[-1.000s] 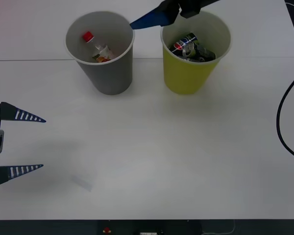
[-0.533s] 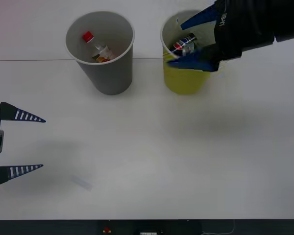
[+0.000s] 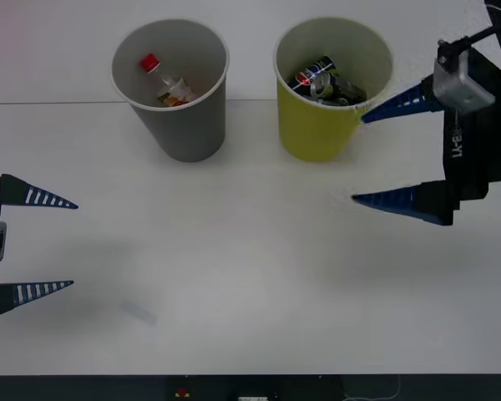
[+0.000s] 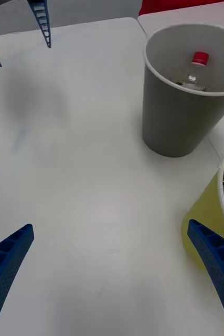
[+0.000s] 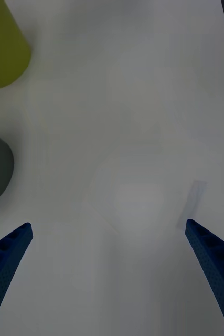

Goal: Put the can into the green bin and the plastic bottle into the gray bin

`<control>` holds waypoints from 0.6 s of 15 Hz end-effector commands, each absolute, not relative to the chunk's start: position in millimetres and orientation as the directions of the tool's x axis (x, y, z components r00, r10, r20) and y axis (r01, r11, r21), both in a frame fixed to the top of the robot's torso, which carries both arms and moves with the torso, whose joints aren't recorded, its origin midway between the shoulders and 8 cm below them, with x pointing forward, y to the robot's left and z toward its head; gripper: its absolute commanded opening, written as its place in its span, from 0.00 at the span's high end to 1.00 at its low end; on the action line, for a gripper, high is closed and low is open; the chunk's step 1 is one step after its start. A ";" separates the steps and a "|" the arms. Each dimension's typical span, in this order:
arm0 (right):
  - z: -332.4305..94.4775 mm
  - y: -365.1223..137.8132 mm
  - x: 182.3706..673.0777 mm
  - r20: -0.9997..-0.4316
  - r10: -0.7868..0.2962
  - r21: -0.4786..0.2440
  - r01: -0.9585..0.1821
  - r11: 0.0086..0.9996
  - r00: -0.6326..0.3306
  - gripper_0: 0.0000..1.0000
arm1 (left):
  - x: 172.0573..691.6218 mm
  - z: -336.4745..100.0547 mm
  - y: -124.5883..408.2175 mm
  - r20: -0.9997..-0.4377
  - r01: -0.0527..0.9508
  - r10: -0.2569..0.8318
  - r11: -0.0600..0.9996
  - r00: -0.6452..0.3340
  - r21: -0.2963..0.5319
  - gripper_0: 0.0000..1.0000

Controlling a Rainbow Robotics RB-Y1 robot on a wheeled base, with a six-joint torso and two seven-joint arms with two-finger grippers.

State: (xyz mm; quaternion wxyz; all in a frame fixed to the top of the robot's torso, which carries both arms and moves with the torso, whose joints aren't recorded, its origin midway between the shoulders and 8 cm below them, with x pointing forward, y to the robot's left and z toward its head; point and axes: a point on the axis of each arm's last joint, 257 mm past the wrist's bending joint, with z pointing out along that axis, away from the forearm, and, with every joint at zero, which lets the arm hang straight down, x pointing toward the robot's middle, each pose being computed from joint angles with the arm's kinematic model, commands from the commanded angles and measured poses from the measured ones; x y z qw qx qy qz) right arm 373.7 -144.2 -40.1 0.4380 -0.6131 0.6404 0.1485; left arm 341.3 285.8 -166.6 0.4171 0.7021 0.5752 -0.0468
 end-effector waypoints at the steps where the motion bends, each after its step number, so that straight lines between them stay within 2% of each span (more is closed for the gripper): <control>1: -63.8 -162.7 354.0 -0.717 -0.678 -0.373 -0.911 0.174 0.164 0.00 | 341.3 -166.6 285.8 -0.546 0.847 0.769 0.010 0.334 0.532 0.00; 9: -112.4 -197.8 322.3 -0.685 -0.703 -0.399 -0.906 0.142 0.192 0.00 | 341.3 -166.6 285.8 -0.546 0.847 0.769 0.010 0.334 0.532 0.00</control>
